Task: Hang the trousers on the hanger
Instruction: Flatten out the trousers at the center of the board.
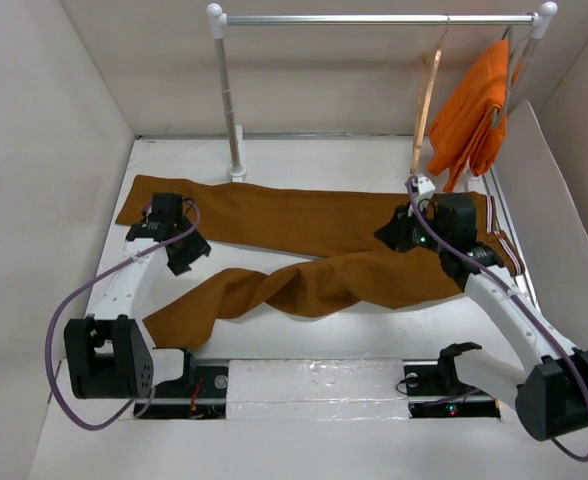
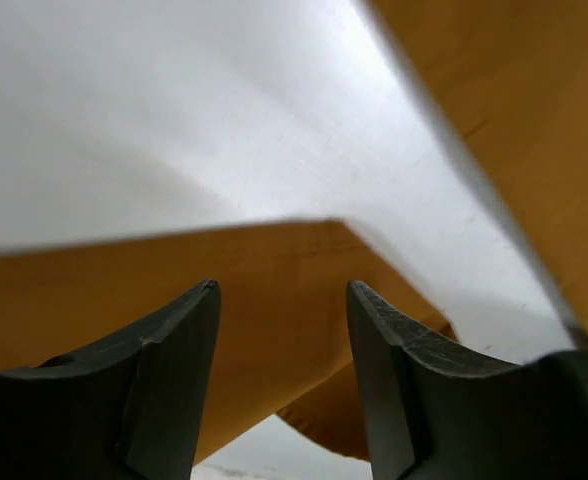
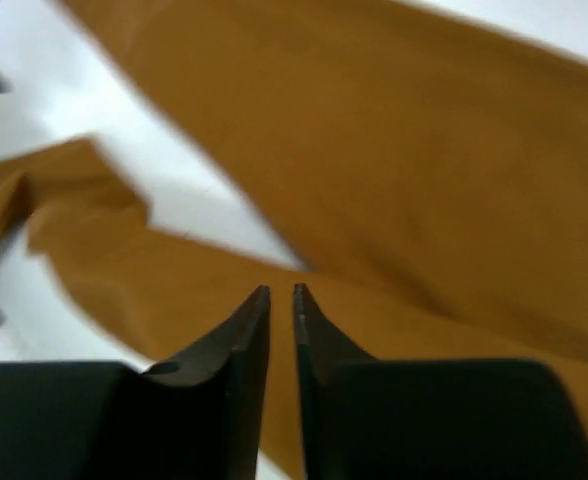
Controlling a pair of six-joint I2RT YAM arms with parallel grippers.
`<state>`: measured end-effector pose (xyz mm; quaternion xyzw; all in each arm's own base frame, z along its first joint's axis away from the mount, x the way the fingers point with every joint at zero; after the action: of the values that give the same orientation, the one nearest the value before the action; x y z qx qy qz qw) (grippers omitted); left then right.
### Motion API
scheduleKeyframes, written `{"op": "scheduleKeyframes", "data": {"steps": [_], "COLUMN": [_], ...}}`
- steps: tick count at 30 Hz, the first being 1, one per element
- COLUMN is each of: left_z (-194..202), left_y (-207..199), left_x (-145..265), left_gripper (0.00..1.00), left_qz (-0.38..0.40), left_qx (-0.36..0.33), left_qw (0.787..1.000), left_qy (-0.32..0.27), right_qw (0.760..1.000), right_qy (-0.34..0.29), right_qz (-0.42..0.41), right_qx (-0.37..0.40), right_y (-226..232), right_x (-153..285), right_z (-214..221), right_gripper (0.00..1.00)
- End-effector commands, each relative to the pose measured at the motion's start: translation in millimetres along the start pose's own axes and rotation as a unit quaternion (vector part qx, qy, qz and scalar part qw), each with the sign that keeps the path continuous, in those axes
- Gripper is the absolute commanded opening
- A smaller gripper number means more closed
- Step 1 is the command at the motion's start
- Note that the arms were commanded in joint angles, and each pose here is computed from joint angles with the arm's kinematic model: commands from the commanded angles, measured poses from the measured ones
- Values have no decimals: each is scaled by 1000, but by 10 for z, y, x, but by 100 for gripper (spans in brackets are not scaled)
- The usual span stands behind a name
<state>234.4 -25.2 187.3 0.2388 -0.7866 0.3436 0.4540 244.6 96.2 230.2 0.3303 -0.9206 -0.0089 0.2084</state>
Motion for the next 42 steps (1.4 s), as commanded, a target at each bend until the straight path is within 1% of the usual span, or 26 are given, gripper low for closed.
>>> {"op": "scheduleKeyframes", "data": {"steps": [1,2,3,4,5,7,10,12,14,17,19,21,22,24,25,26,27,28,30,35,37,39,40,41,42], "left_z": [302,296,283,260,238,250,348,385,430,524,599,580,524,431,341,258,203,57,-35,-468,-648,-743,-810,-808,-827], "left_y": [188,183,189,204,216,209,269,311,409,487,491,499,518,520,505,530,509,369,315,-86,-253,-318,-362,-335,-333], "left_x": [-181,-212,-237,-270,-294,-350,-481,-562,-659,-720,-714,-744,-774,-832,-889,-924,-958,-1050,-1086,-1249,-1187,-1081,-956,-892,-749], "left_gripper": [50,51,51,54,55,56,56,56,56,55,55,55,55,55,55,55,55,55,55,54,54,54,53,53,53], "left_qz": [-47,-55,-62,-77,-90,-95,-114,-131,-164,-182,-175,-173,-187,-203,-226,-240,-245,-249,-249,-235,-220,-216,-205,-212,-202], "left_qx": [56,72,77,81,86,92,93,92,88,95,85,96,94,89,82,93,89,81,67,46,39,34,36,35,44], "left_qw": [994,993,993,992,991,990,987,986,981,976,979,979,978,975,969,964,963,961,960,957,956,954,953,951,950], "left_qy": [84,78,69,55,43,50,65,56,53,72,62,40,9,-33,-62,-69,-70,-85,-105,-166,-190,-206,-222,-224,-236], "right_qw": [998,997,996,994,993,991,991,991,991,990,991,991,991,991,991,991,991,991,991,991,992,991,991,991,991], "right_qy": [-13,-6,-11,-11,-4,-13,-16,-18,-24,-31,-26,-25,-27,-30,-31,-33,-35,-31,-30,-35,-29,-23,-19,-16,-15], "right_qz": [-33,-38,-43,-41,-46,-39,-37,-37,-40,-40,-35,-41,-46,-52,-54,-54,-53,-43,-33,-18,-19,-21,-24,-26,-29], "right_qx": [60,65,79,101,107,125,130,127,123,129,126,124,125,120,117,117,119,125,125,125,124,127,128,128,130], "right_y": [212,239,276,265,294,294,286,276,250,229,180,160,166,157,159,160,162,150,147,145,145,141,142,141,142], "right_x": [112,129,155,177,197,245,285,298,309,312,282,265,261,258,251,251,259,280,310,384,389,383,385,379,374], "right_z": [-50,-37,-94,-114,-117,-214,-274,-291,-330,-406,-405,-411,-416,-416,-418,-428,-444,-445,-445,-452,-436,-426,-407,-392,-382], "right_gripper": [23,26,27,28,29,30,32,33,34,37,37,37,37,38,37,38,38,38,38,39,39,39,40,40,40]}}
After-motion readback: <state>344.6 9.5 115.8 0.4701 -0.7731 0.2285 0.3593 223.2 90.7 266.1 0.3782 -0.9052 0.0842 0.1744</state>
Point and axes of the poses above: each gripper's point midway between its finger pads, its own x axis back along the fingers, its own y axis along the line the jaws close on, z = x × y, the point moved 9 cm from there along x, back along the fingers, and after that the axes turned 12 degrees about x, right-handed, at the moved point
